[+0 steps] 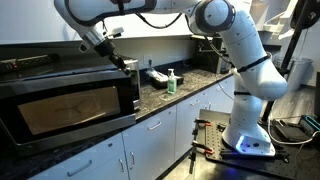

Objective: Open the door of the microwave

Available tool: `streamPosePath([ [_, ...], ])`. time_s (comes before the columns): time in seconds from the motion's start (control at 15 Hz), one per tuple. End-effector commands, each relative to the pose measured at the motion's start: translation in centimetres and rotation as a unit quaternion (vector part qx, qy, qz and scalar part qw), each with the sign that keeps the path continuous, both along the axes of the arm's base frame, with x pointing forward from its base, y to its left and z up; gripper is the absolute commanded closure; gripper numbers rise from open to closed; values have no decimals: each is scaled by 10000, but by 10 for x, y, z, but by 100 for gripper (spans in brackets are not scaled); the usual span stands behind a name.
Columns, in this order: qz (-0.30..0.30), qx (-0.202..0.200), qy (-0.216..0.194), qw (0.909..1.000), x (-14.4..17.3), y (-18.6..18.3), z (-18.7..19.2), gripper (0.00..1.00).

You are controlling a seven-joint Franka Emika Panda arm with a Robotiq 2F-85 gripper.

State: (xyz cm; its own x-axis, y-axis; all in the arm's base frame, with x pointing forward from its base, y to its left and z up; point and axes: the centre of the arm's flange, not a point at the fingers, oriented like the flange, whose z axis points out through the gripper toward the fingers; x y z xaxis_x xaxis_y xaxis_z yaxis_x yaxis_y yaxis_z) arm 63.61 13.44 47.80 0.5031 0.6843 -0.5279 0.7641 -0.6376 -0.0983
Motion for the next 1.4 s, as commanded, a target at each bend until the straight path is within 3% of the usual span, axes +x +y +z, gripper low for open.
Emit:
streamPosePath([
  [0.0,594,327,222,9975,0,12,18,84],
  [0.07,43,27,21,10000,0,0,0,84],
  [0.13,-31,-3,-10,10000,1,-2,0,59],
  [0.47,-53,-11,-26,10000,1,-2,0,59],
  [0.53,-53,-11,-26,10000,1,-2,0,84],
  [0.93,-442,-245,-740,9960,6,35,-21,84],
  [1.33,-751,-399,-1088,9904,-11,72,-24,84],
])
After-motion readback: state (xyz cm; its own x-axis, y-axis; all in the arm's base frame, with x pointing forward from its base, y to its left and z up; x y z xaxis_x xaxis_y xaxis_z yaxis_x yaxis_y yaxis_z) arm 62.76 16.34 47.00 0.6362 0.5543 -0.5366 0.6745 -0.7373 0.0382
